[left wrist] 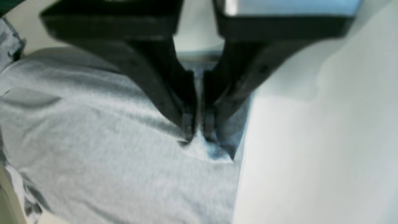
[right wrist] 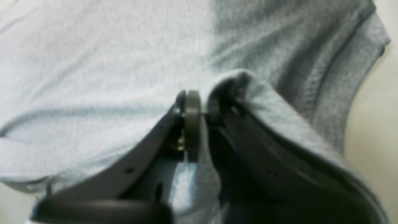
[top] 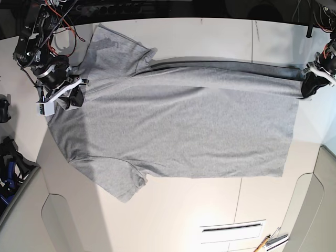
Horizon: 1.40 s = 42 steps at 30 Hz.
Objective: Fold the T-shirt properly
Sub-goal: 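Lift the shoulder corners and drag the shirt toward the robot, then release the shirt with the right gripper and raise it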
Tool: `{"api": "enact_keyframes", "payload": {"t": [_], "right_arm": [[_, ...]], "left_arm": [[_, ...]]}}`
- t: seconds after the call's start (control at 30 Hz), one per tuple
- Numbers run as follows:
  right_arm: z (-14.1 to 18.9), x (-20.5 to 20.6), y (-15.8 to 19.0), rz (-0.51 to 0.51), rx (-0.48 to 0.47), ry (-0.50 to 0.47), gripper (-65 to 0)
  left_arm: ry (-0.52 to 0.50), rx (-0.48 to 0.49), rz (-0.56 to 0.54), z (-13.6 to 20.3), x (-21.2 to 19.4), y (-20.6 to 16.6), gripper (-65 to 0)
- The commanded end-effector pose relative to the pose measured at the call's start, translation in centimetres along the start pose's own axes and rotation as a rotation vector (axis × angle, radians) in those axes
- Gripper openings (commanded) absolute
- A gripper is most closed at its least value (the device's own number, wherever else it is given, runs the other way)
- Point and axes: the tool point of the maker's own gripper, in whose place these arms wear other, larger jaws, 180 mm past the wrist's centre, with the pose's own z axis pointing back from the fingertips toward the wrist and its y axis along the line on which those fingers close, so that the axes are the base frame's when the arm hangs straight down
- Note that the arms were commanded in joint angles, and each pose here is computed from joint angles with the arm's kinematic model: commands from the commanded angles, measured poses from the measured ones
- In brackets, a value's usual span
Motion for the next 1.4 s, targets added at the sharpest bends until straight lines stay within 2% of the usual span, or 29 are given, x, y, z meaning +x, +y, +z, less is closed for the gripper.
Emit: {"api": "enact_keyframes", "payload": {"t": [0.0,0.37,0.4,0.43,0.5,0.53,0.57,0.67,0.73,0.87,0.97,1.07,1.27,1.37], "right_arm": [[0.2,1.8,0.1,0.01,0.007,-0.062,-65.0],[0.2,2.2,0.1,0.01,0.009,-0.086,-65.0],[0.2,2.0,0.2,0.007,0.012,-0.076,-65.0],[0.2,1.8,0.3,0.002,0.018,-0.064,-61.1],[0.2,1.6,0.7,-0.011,0.044,-0.05,-38.7],[0.2,1.6,1.0,-0.025,0.059,-0.048,-31.1],[0.3,1.8,1.3,-0.037,0.074,-0.056,-28.5],[0.9,2.7,1.8,-0.048,0.099,-0.079,-28.9],[1.8,3.7,1.8,-0.007,0.096,-0.1,-29.1],[4.6,5.5,0.6,0.041,0.029,-0.135,-29.2],[7.0,5.8,0.0,0.022,0.015,-0.163,-29.2],[8.9,4.0,-0.4,-0.03,0.023,-0.138,-29.2],[11.3,-3.1,-0.1,-0.138,0.042,0.017,-29.2],[11.8,-5.1,0.8,-0.206,0.06,0.041,-29.2]], "left_arm": [[-0.043,-0.003,-0.026,0.3,1.7,0.0,-65.0],[-0.009,0.037,-0.074,0.3,1.1,0.7,-65.0],[-0.008,0.037,-0.074,0.3,1.1,0.7,-60.9],[-0.007,0.03,-0.079,0.3,1.1,0.6,-52.1],[-0.005,-0.003,-0.107,0.2,1.0,0.0,-38.6],[-0.004,-0.003,-0.107,0.2,1.0,0.0,-36.3],[-0.005,-0.003,-0.107,0.2,1.0,0.0,-36.2],[-0.006,0.006,-0.1,0.3,1.1,0.2,-36.2],[-0.005,0.006,-0.101,0.3,1.1,0.2,-36.2],[-0.005,0.006,-0.103,0.3,1.1,0.2,-36.2],[-0.004,0.004,-0.11,0.3,1.2,0.2,-36.2],[-0.003,0.007,-0.12,0.4,1.5,0.3,-36.2],[0.0,0.0,-0.145,0.5,2.0,0.4,-36.2],[-0.002,-0.022,-0.144,0.5,1.9,-0.1,-36.2]]}}
